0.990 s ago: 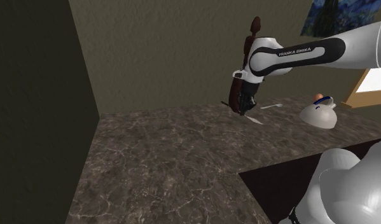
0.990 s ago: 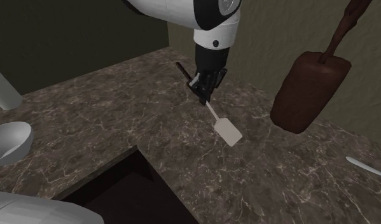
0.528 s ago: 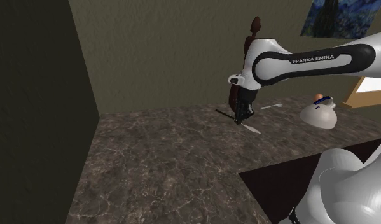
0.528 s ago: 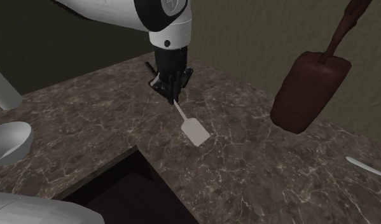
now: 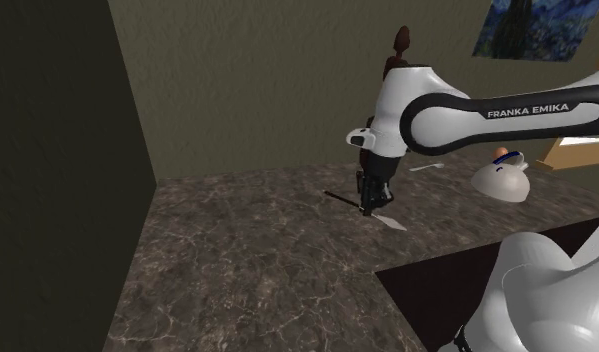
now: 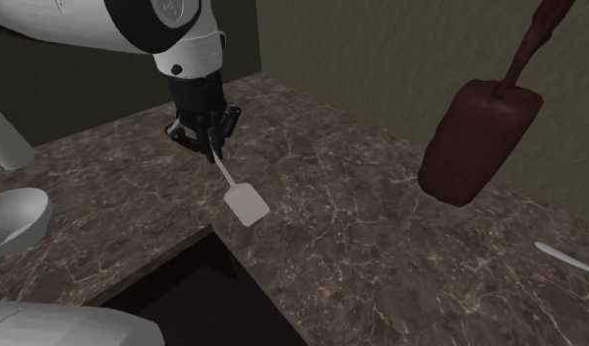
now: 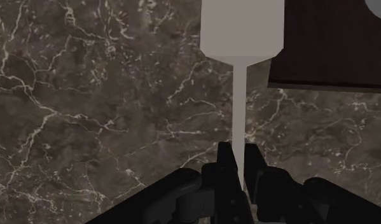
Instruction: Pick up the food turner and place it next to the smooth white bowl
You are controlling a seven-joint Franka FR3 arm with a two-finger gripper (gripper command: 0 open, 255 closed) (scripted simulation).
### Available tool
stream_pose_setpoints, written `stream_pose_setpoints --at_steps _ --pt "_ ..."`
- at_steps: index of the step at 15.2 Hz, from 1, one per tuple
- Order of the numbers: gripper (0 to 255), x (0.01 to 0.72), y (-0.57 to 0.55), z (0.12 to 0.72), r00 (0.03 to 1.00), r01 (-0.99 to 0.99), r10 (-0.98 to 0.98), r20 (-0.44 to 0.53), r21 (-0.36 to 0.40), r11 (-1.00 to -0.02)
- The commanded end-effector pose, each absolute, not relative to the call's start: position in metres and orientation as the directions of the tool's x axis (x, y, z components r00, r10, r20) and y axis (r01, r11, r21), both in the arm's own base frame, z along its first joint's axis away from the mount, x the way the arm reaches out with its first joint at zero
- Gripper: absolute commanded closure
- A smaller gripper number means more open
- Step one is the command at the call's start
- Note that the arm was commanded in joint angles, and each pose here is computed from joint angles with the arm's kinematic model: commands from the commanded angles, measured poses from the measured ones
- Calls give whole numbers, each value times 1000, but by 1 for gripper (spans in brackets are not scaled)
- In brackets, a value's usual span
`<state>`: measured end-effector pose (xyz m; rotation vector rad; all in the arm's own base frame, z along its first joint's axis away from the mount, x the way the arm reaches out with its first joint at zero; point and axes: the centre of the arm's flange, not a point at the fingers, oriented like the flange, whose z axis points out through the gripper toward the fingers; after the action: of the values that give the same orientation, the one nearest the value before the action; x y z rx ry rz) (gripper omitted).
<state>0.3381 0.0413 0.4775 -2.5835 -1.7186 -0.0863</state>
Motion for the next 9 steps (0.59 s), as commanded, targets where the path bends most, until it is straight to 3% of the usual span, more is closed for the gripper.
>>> stream_pose_setpoints --at_steps 1,9 --pt "255 326 67 479 387 922 920 66 0 -388" --pt "255 283 163 479 387 922 920 66 0 -388"
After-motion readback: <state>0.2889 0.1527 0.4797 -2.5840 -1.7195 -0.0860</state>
